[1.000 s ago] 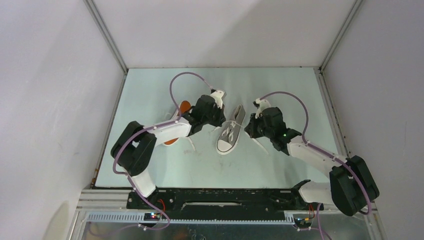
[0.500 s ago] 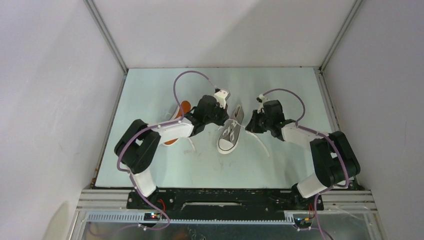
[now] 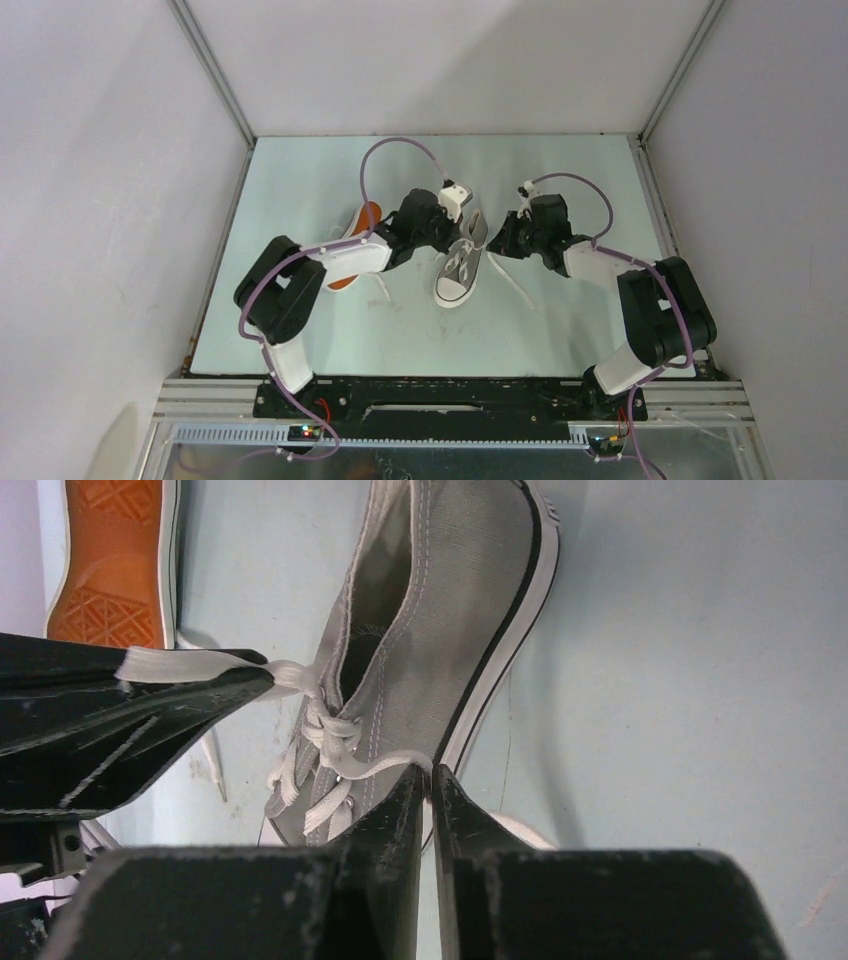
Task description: Tie the shoes
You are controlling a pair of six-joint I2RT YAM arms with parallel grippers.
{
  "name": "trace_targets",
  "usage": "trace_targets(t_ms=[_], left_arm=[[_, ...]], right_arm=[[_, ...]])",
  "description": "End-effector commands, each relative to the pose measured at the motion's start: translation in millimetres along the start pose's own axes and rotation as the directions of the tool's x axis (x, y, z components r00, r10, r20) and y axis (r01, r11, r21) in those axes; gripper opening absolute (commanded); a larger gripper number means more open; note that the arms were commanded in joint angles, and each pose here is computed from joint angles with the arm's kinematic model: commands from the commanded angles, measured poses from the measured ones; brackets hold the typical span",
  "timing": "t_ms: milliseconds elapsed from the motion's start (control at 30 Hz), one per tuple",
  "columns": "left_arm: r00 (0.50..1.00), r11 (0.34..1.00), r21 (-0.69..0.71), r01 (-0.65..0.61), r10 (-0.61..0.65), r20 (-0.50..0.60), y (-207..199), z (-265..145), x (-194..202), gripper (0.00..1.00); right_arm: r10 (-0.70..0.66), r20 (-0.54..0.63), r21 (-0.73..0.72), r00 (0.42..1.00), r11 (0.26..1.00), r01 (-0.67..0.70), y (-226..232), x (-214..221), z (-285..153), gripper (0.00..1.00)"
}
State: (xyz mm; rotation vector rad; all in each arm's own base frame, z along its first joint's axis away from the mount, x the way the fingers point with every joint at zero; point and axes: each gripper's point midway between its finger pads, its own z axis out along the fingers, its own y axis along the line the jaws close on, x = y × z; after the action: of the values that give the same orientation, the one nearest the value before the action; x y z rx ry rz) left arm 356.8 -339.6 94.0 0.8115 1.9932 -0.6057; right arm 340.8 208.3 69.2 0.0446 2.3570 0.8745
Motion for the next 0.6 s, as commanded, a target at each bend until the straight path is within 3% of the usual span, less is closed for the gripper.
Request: trace_targets(t_ms=[0, 100, 200, 300, 433, 567], left_arm=[[0.996, 0.997, 0.012, -0.080, 0.080, 0.035, -2, 0, -24, 0.00], [0.996, 0.997, 0.011, -0.081, 0.081, 0.033, -3, -2, -25, 0.00], [0.996, 0.996, 0.026, -0.081, 0.080, 0.042, -7, -4, -27, 0.00], [0.995, 0.996, 0.011, -0.091, 0.090, 0.043, -6, -6, -25, 0.00], [0.993, 0.997, -0.002, -0.081, 0.080, 0.090, -6, -9, -25, 0.00], [0.992, 0.997, 0.000, -0.083, 0.083, 0.098, -7, -10, -25, 0.00]], right_arm=[[-0.015, 0.108, -0.009, 0.994, 1.000, 0.016, 13, -36, -8, 0.21], [-0.010, 0.098, 0.055, 0.995, 0.998, 0.005, 8, -29, -14, 0.40], [0.041, 0.109, 0.103, 0.993, 0.993, -0.052, 6, -18, -22, 0.48], [0.213, 0.167, 0.087, 0.963, 0.969, -0.230, 18, -14, -35, 0.66], [0.468, 0.246, -0.001, 0.849, 0.876, -0.483, 31, -2, -45, 0.81], [0.668, 0.283, -0.071, 0.688, 0.730, -0.680, 47, 3, -45, 0.84]])
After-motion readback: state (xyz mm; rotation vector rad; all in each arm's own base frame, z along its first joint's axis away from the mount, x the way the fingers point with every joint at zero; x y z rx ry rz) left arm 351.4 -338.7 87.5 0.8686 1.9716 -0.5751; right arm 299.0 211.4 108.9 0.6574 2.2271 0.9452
